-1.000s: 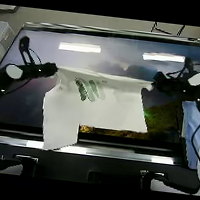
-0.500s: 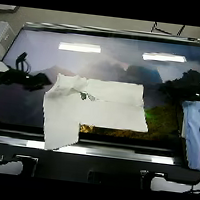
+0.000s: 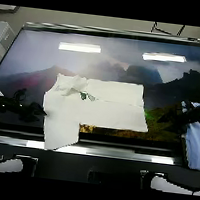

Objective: Fold the clothes and pants, and hang the long-sleeved shirts on hangers.

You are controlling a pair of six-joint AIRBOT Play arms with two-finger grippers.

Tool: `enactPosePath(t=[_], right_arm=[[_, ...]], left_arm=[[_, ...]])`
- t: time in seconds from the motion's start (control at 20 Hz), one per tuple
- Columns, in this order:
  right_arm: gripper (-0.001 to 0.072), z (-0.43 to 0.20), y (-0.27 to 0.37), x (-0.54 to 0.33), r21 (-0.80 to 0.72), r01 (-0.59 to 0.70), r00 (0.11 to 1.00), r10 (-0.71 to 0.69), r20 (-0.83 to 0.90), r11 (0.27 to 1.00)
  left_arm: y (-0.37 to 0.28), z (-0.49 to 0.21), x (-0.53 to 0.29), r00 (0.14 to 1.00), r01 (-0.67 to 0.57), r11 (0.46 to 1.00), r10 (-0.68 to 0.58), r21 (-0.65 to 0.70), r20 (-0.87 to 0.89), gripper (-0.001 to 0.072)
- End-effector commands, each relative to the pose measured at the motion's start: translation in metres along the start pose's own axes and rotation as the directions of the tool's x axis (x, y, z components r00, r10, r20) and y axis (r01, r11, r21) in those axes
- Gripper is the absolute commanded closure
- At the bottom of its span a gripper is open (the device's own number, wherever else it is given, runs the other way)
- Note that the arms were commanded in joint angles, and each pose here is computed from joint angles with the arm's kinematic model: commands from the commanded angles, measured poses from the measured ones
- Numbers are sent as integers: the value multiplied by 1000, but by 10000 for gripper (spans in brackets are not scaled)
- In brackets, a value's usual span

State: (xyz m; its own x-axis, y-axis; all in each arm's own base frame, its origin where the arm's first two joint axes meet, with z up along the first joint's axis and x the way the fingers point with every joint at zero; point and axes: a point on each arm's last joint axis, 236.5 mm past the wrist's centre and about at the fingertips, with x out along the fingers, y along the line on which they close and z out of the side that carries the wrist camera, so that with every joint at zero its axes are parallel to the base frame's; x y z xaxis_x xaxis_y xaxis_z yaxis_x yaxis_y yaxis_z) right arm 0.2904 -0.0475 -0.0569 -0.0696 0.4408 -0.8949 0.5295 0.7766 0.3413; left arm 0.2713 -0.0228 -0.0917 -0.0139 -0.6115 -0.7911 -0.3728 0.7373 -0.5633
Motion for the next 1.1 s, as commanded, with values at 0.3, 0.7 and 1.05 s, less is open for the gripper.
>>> enactPosePath(t=[0.3,0.7,1.05], right_arm=[[171,-6,1,8,-18,-24,1000,24,-15,1000],[146,-18,11,56,-31,-149,989,148,-19,988],[164,-29,37,86,-111,-145,988,138,-73,983]], left_arm=[[-17,8,36,998,-1,999,-3,53,62,525],[-28,-4,29,999,11,995,-15,102,37,684],[-34,-3,22,998,10,995,-17,102,65,685]])
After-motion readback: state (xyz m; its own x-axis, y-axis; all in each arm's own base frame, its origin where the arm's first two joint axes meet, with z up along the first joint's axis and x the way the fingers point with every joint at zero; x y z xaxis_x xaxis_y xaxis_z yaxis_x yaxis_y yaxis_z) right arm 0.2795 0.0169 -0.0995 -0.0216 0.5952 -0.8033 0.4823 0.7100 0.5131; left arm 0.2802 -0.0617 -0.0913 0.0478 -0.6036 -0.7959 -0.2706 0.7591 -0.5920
